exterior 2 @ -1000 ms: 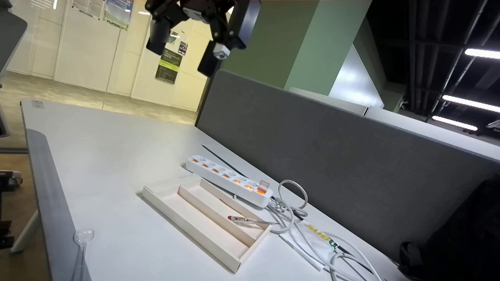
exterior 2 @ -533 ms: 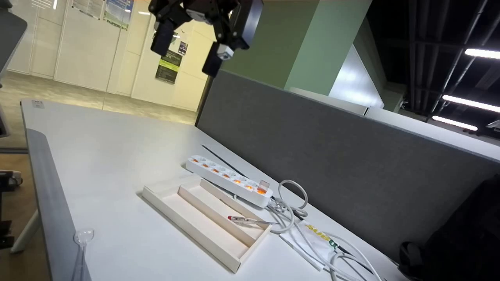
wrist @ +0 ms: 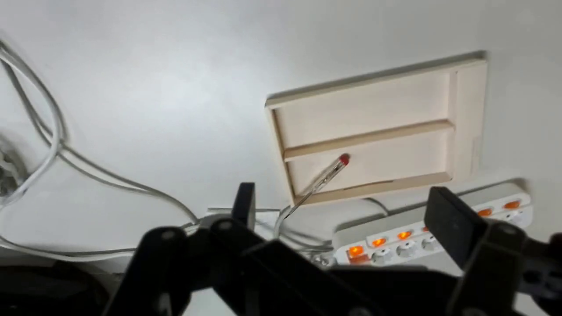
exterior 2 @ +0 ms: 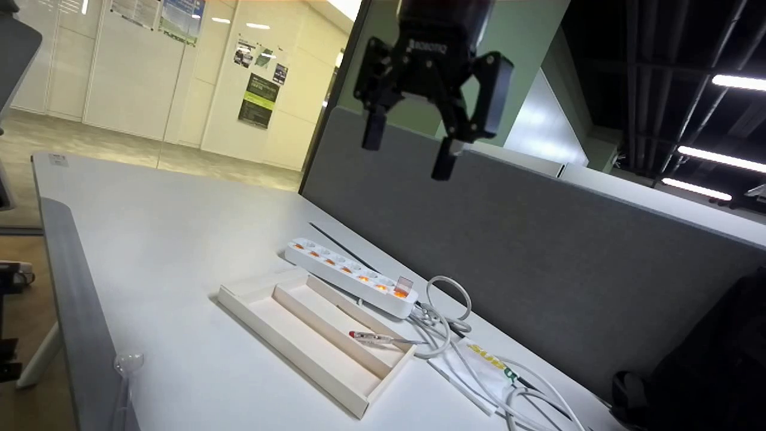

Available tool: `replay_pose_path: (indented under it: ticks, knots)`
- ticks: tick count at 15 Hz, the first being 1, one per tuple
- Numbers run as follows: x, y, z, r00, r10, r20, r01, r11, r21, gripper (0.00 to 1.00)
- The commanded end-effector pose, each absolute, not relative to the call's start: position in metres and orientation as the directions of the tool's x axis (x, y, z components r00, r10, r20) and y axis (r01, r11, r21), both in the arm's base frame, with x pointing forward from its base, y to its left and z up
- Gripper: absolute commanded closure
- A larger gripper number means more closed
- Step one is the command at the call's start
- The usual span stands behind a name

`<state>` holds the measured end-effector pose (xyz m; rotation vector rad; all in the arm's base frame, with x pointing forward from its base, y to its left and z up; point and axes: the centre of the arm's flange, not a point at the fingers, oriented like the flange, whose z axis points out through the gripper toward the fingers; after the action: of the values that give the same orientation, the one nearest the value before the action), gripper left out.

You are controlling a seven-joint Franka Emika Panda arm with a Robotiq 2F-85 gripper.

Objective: Remove the screwdriver from the tray and put it on the table

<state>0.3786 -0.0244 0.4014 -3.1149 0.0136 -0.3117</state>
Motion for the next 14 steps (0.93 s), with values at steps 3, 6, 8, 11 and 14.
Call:
replay_pose_path:
  ticks: [3, 6, 8, 11, 14]
  knots:
    - [0.402, -0.043, 0.385, 0.969, -0.122, 0.217, -0.121, -0.992, -0.019, 0.0]
    - [0.407, -0.044, 0.375, 0.973, -0.121, 0.198, -0.12, -0.993, -0.017, 0.0]
    - [0.405, -0.043, 0.379, 0.971, -0.119, 0.208, -0.118, -0.993, -0.018, 0.0]
    - [0.415, -0.044, 0.372, 0.964, -0.159, 0.213, -0.163, -0.987, -0.001, 0.0]
    - [0.443, -0.059, 0.354, 0.953, -0.245, 0.179, -0.252, -0.967, 0.021, 0.0]
